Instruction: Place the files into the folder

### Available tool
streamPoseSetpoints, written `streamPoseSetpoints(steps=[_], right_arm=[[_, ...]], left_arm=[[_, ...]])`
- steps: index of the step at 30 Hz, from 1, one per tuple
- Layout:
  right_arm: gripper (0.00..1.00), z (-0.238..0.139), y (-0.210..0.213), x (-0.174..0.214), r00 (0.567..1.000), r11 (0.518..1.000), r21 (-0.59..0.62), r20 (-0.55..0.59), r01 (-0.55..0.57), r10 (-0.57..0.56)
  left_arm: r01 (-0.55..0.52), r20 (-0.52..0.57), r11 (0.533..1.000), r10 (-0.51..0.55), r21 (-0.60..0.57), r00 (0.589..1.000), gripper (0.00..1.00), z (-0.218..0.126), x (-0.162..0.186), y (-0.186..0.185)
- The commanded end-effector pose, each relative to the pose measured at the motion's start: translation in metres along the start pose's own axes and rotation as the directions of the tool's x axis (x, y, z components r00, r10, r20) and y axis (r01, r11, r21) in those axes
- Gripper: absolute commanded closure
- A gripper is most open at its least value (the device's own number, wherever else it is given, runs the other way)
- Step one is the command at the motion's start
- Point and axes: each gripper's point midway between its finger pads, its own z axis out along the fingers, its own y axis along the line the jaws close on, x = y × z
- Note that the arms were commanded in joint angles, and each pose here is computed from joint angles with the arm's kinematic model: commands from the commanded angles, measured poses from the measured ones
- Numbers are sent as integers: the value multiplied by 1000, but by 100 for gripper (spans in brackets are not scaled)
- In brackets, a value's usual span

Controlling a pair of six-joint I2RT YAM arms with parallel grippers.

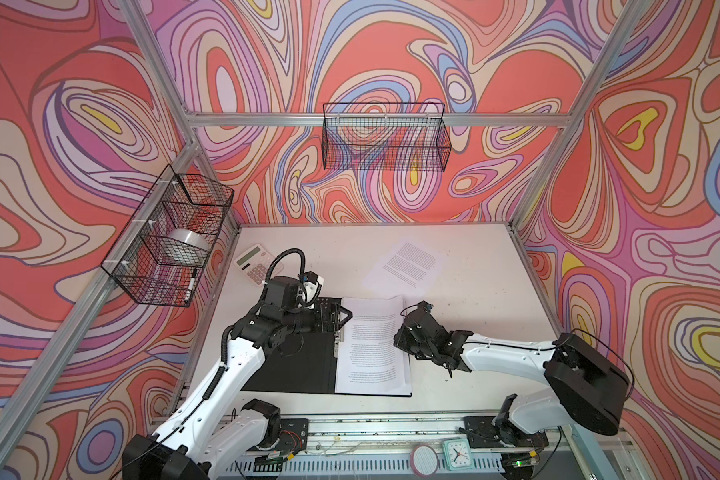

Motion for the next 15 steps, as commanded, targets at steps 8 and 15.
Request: streamPoseSetpoints(steps=[8,15], right_arm=[[100,1,-2,2,1000,1000,10,18,-1,1],[100,-1,-4,4,1000,1000,11,16,14,-15]], left_arm=[[23,-98,999,-25,-26,995,0,7,17,10],[26,-116,999,-30,-32,993,0,9,20,12]])
